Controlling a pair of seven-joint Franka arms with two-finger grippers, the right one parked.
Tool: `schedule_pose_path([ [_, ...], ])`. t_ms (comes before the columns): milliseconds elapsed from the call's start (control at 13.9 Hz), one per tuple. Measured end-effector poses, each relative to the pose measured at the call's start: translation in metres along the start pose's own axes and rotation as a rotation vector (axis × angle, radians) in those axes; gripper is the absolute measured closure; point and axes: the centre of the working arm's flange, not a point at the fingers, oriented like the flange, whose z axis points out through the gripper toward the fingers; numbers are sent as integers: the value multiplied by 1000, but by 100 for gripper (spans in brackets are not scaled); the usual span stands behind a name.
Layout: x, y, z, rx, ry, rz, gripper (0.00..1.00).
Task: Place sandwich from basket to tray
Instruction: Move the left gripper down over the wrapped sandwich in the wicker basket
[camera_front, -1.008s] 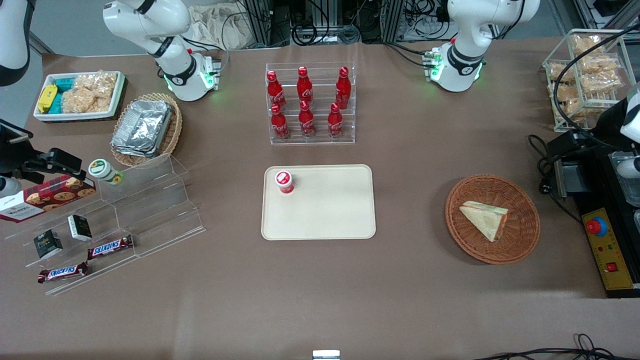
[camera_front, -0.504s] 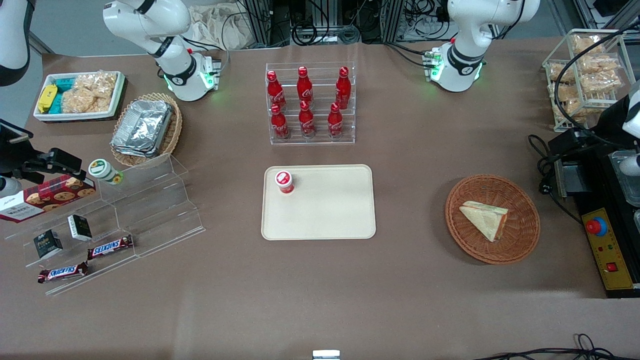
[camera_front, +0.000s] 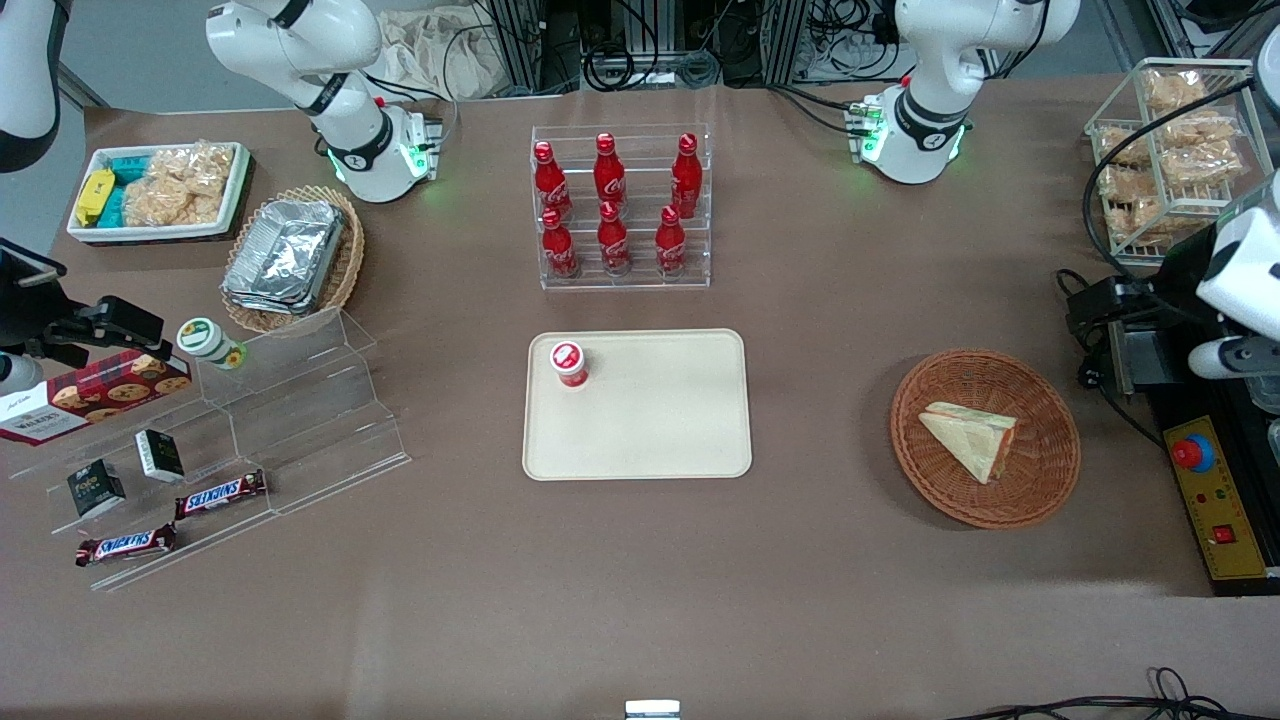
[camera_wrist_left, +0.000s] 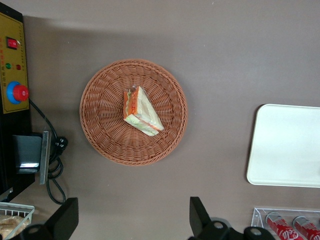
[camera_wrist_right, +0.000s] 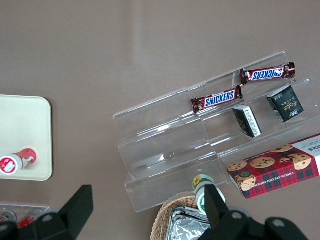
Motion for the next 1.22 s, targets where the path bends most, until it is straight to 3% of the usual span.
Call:
schedule_pose_path([
  [504, 30, -1, 76, 35, -115, -52, 0],
  [720, 51, -15, 121, 40, -93, -193, 0],
  [1008, 59, -67, 197, -40, -34, -332, 0],
  [1224, 55, -88, 226, -133, -54, -424, 0],
])
